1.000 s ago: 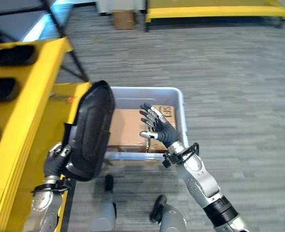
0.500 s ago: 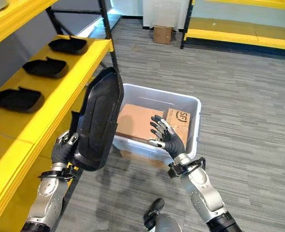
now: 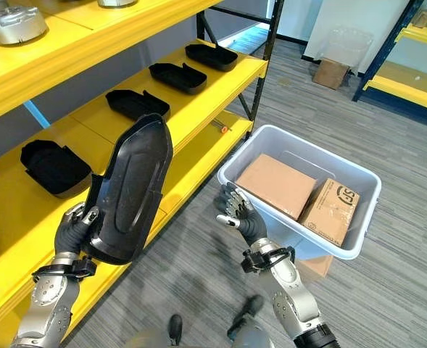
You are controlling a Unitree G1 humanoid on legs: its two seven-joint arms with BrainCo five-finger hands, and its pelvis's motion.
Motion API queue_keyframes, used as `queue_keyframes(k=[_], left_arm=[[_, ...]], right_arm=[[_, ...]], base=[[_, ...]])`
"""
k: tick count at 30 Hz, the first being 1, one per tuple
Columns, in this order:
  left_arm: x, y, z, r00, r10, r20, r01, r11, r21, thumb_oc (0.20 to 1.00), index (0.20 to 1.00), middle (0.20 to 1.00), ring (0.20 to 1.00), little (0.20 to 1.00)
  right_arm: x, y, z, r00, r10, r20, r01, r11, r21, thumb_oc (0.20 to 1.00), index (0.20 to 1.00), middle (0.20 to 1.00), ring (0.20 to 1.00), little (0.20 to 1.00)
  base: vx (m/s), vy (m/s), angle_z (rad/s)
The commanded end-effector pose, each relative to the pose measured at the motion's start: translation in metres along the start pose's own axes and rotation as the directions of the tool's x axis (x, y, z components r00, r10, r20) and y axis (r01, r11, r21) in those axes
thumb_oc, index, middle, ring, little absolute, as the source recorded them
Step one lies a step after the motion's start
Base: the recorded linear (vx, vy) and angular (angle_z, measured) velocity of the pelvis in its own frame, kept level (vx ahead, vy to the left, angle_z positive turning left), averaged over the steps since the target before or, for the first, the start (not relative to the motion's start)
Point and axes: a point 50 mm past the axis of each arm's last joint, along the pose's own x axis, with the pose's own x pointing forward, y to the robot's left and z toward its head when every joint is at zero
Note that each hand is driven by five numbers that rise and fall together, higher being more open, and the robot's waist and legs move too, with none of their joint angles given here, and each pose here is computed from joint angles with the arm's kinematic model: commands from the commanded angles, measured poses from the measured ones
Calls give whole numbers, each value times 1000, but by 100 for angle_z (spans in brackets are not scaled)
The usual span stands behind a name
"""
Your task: Move parts from the plastic box to the shelf.
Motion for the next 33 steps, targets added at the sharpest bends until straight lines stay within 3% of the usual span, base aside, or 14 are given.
queue_keyframes(k=[1,12,18,33], left_arm=[[4,-9,35,981,-90,173,89,996,12,200,200,200,200,200],[-14,5,33,988,-33,151,41,998,-50,200,200,200,200,200],[-11,-4,32,986,-73,153,84,995,-62,200,200,200,200,200],[1,-27,30,983,-108,148,130,981,-147,200,200,200,200,200]], right_arm=[[-1,13,13,991,126,42,-126,992,-24,1000,1000,1000,1000,1000],[12,18,15,985,170,31,-169,985,-36,1000,1000,1000,1000,1000],[10,12,23,985,163,47,-160,985,-68,1000,1000,1000,1000,1000],[-8,-17,27,996,-22,82,27,997,-67,1000,1000,1000,1000,1000]], base=[[-43,102,17],[-159,-44,0],[-239,-57,23],[-61,139,66]])
